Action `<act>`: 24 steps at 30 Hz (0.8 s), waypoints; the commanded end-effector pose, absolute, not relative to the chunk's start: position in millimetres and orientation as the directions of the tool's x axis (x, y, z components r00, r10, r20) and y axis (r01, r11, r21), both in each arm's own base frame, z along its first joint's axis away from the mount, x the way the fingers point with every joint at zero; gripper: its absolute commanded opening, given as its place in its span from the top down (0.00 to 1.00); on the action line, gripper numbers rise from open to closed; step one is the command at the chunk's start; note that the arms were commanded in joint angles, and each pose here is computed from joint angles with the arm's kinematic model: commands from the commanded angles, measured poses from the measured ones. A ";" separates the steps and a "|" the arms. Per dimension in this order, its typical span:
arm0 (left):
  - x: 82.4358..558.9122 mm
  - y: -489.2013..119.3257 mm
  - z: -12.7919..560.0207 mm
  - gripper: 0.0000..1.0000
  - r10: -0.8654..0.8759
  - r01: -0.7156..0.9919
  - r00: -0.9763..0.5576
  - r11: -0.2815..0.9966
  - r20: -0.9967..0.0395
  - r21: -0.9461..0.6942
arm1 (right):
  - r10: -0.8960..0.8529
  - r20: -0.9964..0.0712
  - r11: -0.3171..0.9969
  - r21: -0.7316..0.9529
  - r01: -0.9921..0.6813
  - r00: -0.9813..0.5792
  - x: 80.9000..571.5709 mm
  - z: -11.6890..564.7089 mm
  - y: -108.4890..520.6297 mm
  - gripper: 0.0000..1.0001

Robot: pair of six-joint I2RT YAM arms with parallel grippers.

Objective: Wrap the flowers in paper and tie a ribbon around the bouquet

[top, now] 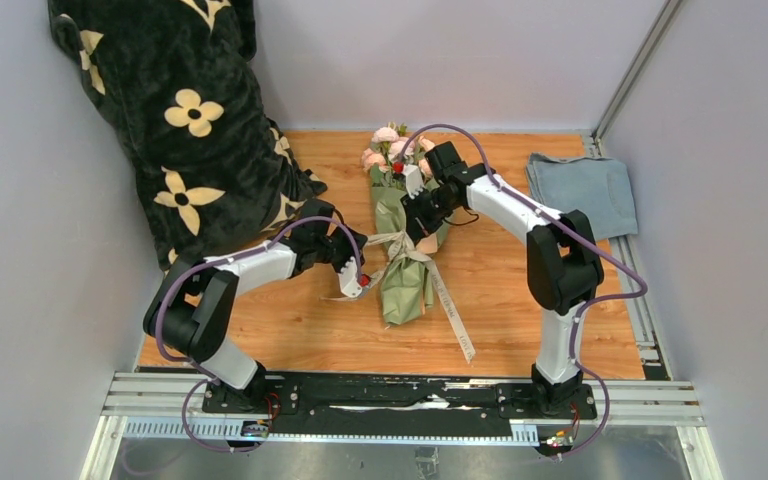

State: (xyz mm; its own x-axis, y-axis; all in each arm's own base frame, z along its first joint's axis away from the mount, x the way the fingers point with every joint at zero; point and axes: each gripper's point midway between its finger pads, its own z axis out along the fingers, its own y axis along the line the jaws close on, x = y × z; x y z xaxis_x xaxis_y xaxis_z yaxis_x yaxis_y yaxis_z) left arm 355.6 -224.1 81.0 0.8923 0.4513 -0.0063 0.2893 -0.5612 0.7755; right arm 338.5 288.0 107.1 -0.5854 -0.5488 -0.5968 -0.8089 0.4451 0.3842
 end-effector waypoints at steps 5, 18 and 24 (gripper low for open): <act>336.3 -210.6 70.3 1.00 0.490 0.376 0.869 -0.554 -0.074 0.743 | -0.550 -0.508 0.621 0.283 -0.731 -0.663 347.9 90.2 254.8 0.99; 336.7 -218.6 72.3 1.00 0.478 0.361 0.875 -0.529 -0.082 0.768 | -0.589 -0.548 0.579 0.227 -0.783 -0.594 333.8 103.1 274.6 0.87; 332.7 -216.7 67.5 1.00 0.481 0.371 0.873 -0.534 -0.088 0.759 | -0.583 -0.544 0.611 0.197 -0.767 -0.603 338.6 101.8 269.6 0.97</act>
